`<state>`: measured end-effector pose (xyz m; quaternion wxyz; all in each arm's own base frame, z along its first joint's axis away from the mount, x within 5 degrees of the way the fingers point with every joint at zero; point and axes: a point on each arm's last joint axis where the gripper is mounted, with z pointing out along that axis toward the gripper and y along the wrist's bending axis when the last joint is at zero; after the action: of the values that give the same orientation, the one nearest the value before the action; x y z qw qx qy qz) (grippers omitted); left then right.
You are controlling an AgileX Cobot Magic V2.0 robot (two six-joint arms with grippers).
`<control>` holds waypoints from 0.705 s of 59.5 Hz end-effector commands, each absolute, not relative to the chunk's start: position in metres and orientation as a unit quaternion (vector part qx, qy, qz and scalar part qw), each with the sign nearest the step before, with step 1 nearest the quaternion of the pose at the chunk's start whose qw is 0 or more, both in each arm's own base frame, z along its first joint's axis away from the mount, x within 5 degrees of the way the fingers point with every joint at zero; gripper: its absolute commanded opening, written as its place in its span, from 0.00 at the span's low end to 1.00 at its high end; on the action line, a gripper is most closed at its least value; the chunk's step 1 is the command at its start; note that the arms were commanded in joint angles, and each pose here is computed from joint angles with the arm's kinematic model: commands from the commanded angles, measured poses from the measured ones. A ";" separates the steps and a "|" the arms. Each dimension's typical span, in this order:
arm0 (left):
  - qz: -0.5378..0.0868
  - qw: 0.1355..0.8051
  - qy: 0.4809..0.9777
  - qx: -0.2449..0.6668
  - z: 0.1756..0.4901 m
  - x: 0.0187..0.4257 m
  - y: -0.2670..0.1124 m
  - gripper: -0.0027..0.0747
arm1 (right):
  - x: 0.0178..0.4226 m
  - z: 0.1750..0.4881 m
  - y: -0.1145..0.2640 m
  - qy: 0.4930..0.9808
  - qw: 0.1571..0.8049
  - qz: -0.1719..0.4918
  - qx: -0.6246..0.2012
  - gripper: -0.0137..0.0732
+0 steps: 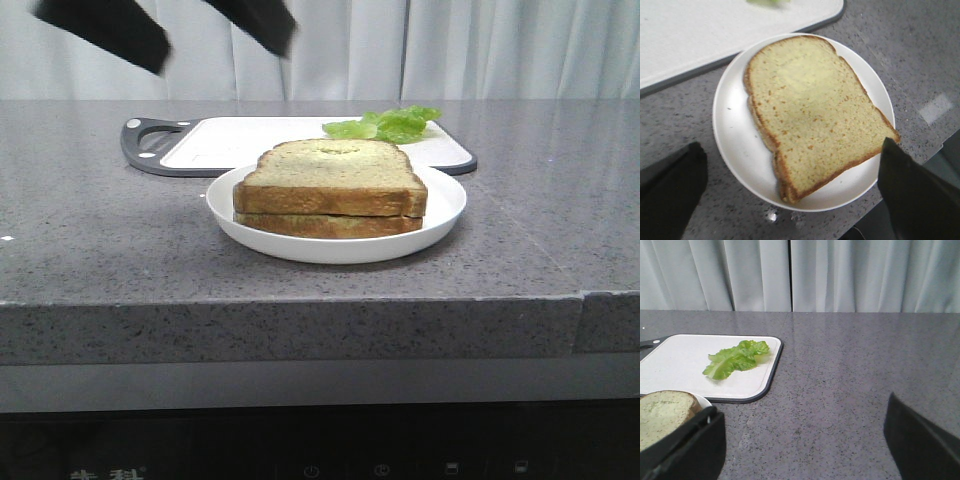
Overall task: Left arm grabs bread, right arm adds lettuce
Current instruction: 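Lower the left gripper onto the top bread slice and grasp it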
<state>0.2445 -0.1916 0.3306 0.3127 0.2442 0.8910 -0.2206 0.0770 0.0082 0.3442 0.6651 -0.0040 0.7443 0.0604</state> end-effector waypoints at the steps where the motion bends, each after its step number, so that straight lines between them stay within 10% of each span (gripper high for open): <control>1: -0.243 0.331 0.877 0.249 0.344 0.252 -0.211 0.90 | 0.077 0.362 0.007 0.712 0.700 0.054 0.000 0.91; 42: -0.214 0.278 0.903 0.248 0.286 0.294 -0.240 0.90 | 0.077 0.361 0.007 0.714 0.698 0.054 -0.001 0.91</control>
<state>0.2906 -0.2392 0.2686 0.2409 0.2569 0.9144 -0.1998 0.0769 0.0082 0.3437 0.6629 -0.0043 0.7463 0.0605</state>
